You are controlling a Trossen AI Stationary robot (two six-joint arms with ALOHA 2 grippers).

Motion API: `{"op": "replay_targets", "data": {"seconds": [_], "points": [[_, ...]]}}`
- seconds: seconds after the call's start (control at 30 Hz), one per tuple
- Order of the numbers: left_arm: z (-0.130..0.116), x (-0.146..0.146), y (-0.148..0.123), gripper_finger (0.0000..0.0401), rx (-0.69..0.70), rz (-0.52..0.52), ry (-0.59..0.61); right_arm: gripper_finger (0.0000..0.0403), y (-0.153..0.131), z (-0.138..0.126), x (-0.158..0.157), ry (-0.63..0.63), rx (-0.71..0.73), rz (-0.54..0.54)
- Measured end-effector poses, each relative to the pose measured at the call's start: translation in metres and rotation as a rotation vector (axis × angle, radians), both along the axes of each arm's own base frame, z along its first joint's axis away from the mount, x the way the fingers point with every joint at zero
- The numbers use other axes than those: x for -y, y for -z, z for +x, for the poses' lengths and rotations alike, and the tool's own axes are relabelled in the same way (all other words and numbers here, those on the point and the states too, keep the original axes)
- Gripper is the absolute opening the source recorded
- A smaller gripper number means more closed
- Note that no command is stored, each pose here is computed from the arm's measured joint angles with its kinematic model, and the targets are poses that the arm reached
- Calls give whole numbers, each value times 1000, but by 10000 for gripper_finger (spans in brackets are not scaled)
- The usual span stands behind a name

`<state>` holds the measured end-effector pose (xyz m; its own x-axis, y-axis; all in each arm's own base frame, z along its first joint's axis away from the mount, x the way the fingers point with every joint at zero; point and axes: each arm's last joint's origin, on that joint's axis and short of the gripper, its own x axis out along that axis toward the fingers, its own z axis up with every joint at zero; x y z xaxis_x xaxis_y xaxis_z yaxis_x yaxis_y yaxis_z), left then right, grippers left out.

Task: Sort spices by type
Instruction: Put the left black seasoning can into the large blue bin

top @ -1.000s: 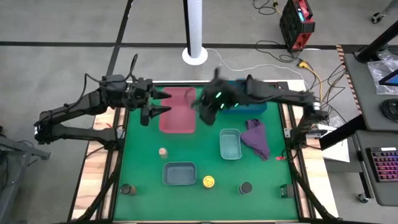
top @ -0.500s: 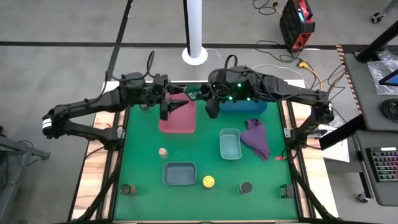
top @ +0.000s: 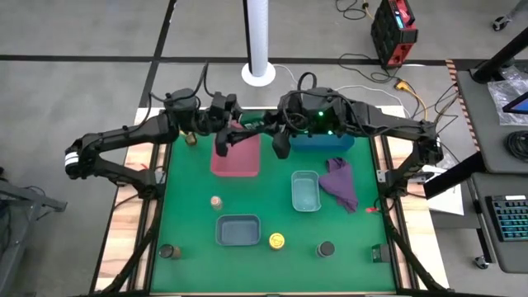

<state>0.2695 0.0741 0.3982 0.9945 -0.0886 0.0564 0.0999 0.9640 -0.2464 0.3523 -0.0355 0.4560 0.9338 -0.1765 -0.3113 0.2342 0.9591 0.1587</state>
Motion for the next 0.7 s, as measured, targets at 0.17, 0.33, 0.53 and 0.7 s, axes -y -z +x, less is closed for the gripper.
{"op": "replay_targets", "data": {"seconds": [0.17,0.33,0.53,0.7], "points": [[3,-3,-4,105,14,28,94,110,-4,0,-2,-36,33,17],[-4,-11,-6,105,13,-8,111,127,-4,1,-1,-37,41,20],[-19,-28,-17,105,-10,-207,200,217,-11,0,1,-21,66,-45],[-30,-32,-30,105,-19,-306,318,241,-24,-9,-2,-67,64,-101]]}}
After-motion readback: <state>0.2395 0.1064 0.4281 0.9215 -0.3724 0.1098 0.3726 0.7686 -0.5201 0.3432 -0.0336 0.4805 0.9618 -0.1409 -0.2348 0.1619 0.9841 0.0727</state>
